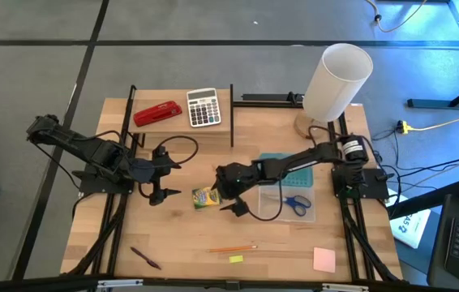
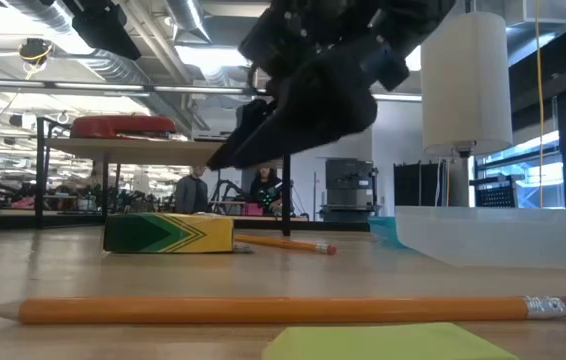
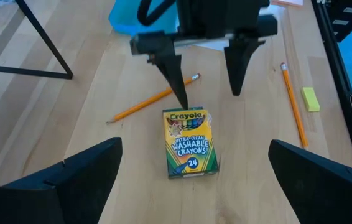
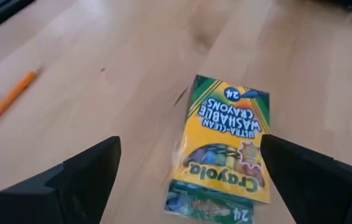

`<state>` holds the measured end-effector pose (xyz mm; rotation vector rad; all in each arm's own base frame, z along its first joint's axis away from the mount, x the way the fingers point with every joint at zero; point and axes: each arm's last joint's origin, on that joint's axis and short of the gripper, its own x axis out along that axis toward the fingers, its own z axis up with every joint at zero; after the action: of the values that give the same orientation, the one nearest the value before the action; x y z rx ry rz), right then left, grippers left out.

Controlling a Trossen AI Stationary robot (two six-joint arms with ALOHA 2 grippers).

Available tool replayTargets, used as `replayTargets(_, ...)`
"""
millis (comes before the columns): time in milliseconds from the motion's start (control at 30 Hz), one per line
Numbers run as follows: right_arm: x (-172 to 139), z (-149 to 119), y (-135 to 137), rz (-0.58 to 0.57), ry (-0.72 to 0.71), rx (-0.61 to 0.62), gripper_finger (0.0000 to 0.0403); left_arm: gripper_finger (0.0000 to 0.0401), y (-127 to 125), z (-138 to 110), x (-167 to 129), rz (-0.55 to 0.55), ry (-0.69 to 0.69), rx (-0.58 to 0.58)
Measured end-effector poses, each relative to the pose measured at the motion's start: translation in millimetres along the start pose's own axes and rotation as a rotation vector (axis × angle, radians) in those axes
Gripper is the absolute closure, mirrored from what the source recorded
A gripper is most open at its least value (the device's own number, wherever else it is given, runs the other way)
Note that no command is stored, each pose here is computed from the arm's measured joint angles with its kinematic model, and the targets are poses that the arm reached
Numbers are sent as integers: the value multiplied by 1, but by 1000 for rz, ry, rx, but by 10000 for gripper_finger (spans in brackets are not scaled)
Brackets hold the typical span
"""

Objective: Pack school essentials
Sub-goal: Put the yellow crayon box into the blue supply box

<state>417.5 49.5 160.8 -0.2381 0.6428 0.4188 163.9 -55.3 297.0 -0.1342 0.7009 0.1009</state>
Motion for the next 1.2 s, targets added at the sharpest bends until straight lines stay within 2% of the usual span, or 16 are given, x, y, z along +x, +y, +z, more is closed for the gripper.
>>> replayTargets(333,6,-5,-5,-99,17,2,15,2,0,0,0,0,0,0)
replayTargets(1200,26,-24,-11,-82,32,31,15,2,0,0,0,0,-1,0)
